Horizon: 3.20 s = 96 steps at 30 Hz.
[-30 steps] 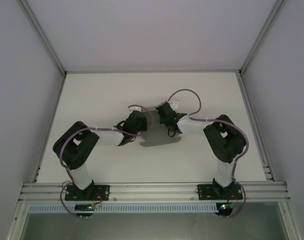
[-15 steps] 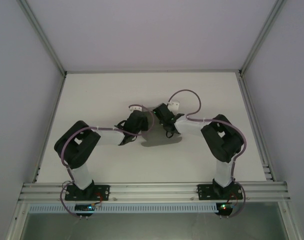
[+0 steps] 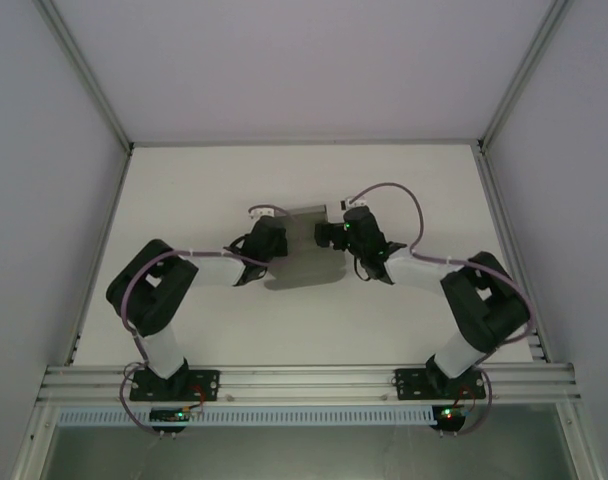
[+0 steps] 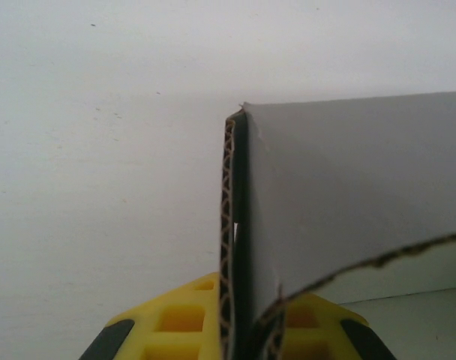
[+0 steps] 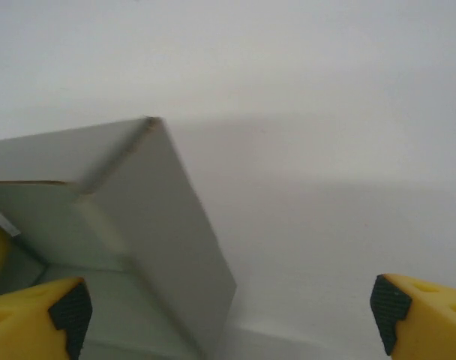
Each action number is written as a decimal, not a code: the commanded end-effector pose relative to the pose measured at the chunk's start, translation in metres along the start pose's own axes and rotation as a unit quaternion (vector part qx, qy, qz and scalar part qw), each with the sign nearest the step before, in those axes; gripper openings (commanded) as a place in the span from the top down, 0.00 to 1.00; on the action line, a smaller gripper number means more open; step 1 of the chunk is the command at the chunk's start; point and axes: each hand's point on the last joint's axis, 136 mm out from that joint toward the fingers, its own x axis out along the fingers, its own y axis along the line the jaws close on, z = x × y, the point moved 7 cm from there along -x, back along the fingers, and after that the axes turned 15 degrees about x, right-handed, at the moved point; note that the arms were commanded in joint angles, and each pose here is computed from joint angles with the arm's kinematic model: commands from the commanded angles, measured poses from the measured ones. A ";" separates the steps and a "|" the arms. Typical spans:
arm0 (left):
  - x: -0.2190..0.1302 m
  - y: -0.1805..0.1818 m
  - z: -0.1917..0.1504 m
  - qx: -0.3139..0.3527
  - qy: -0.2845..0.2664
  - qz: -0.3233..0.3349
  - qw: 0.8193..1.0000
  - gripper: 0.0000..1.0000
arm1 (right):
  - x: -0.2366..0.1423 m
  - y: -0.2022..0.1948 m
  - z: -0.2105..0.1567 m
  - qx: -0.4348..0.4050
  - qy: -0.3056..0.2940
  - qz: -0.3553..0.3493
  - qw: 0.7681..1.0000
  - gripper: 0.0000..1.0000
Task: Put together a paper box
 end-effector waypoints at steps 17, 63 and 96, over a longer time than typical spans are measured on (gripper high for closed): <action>-0.095 -0.015 0.010 0.393 0.143 -0.325 0.848 1.00 | -0.152 -0.025 0.019 -0.049 -0.017 0.004 0.999 0.01; -0.026 -0.103 0.020 0.647 0.246 -0.155 0.705 0.21 | -0.174 -0.077 0.012 0.029 0.006 -0.045 0.999 0.01; -0.117 0.110 0.034 0.023 0.130 0.099 0.986 0.01 | 0.016 0.050 -0.051 -0.416 0.325 0.134 0.839 0.11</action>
